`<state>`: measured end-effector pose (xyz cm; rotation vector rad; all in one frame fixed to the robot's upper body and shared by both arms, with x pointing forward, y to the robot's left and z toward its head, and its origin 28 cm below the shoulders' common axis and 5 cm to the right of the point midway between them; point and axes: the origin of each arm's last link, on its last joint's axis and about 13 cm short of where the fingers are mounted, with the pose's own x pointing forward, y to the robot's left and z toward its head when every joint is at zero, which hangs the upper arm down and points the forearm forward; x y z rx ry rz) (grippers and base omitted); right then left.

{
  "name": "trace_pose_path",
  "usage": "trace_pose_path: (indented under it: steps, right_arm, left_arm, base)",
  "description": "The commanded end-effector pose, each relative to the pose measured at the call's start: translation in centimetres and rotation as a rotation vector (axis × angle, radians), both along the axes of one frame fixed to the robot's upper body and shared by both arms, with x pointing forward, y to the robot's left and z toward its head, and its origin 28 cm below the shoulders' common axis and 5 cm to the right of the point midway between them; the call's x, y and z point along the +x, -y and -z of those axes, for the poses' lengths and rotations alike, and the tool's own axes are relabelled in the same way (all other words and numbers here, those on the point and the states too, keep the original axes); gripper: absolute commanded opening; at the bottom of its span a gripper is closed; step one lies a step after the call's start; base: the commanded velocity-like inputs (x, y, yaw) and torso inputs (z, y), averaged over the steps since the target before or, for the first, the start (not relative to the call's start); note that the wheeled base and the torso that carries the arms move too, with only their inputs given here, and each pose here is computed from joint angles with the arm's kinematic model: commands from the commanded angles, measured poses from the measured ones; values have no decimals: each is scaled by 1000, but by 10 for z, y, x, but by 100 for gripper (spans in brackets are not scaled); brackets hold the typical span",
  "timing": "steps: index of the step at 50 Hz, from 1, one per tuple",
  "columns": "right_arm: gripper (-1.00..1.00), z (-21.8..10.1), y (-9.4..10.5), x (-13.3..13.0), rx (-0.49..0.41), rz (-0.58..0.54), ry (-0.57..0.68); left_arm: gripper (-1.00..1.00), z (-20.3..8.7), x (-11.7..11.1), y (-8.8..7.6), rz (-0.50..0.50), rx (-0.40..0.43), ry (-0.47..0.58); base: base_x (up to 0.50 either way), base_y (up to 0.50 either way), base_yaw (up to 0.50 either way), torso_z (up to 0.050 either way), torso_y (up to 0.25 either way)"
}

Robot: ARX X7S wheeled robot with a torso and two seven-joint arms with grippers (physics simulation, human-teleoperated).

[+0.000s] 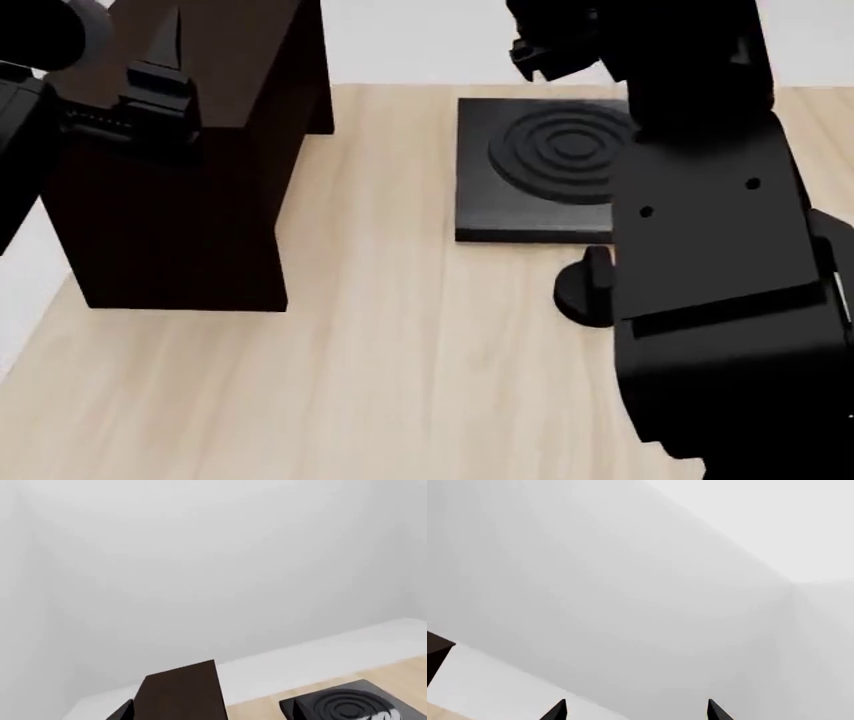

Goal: Put the frying pan under the cabinet shelf.

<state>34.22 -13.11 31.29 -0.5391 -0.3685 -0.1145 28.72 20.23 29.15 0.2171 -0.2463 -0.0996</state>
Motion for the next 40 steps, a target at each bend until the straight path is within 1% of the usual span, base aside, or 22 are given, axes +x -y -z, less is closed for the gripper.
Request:
trace_pose_path:
  steps: [1,10,26,40]
  right_arm:
    - [100,-12,-4,1,-38,-5,31]
    - [100,-16,-6,1,-61,-11,38]
    - [100,-19,-8,1,-76,-20,43]
    - [100,-22,-8,-4,-89,-22,48]
  left_arm:
    - [100,-13,-1,2,11,7,14]
    - [100,-18,-4,4,18,17,26]
    - [100,-17,-4,5,21,26,29]
    - [100,-20,-5,6,20,28,41]
  base:
    - [500,-43,0,0,0]
    - [500,-13,0,0,0]
    - [500,0,0,0,0]
    - [500,0,0,0,1]
